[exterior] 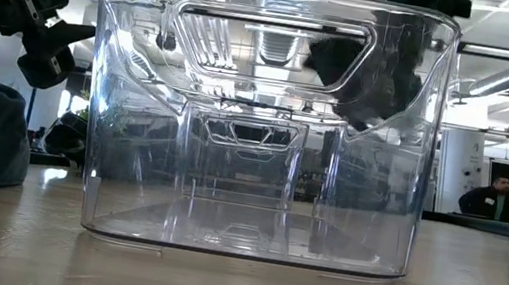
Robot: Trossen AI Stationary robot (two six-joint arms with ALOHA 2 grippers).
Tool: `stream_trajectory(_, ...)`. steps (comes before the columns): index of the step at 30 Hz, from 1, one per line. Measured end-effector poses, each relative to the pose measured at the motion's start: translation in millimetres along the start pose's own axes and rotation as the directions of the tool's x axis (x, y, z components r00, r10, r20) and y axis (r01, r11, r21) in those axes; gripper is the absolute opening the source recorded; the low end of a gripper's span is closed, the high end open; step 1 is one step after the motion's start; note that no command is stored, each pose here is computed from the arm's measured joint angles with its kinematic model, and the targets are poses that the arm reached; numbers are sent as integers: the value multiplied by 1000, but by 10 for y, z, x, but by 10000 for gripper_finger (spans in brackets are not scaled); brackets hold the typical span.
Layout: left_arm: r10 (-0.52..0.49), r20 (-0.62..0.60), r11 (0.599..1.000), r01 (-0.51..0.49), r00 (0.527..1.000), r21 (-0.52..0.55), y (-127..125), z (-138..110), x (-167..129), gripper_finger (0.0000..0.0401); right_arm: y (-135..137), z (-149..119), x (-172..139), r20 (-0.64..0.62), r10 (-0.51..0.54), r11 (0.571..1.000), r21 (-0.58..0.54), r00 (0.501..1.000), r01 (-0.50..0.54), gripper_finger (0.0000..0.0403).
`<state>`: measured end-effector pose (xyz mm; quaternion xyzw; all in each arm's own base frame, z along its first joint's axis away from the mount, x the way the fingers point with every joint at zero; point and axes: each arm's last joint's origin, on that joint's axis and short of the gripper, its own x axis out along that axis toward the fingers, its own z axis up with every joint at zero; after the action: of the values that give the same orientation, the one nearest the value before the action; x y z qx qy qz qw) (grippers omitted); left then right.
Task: Pick & Place hat
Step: Put the right gray cap into the top transparent bin
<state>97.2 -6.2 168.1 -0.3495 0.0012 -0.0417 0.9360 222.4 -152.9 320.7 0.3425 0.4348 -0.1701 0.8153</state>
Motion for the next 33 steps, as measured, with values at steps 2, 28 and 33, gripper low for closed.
stream_trajectory(2,0,0,1000,0,1000,0,0,0,0,186,184,79,-70,114,109,994,-5,988,-109,9)
stream_trajectory(28,33,89,846,20,995,-533,-11,49,-2,186,304,392,1945,77,-8,907,421,997,-26,13)
stream_trajectory(33,34,88,817,23,996,-577,-10,48,-2,186,316,308,2124,19,-23,902,431,1000,12,15)
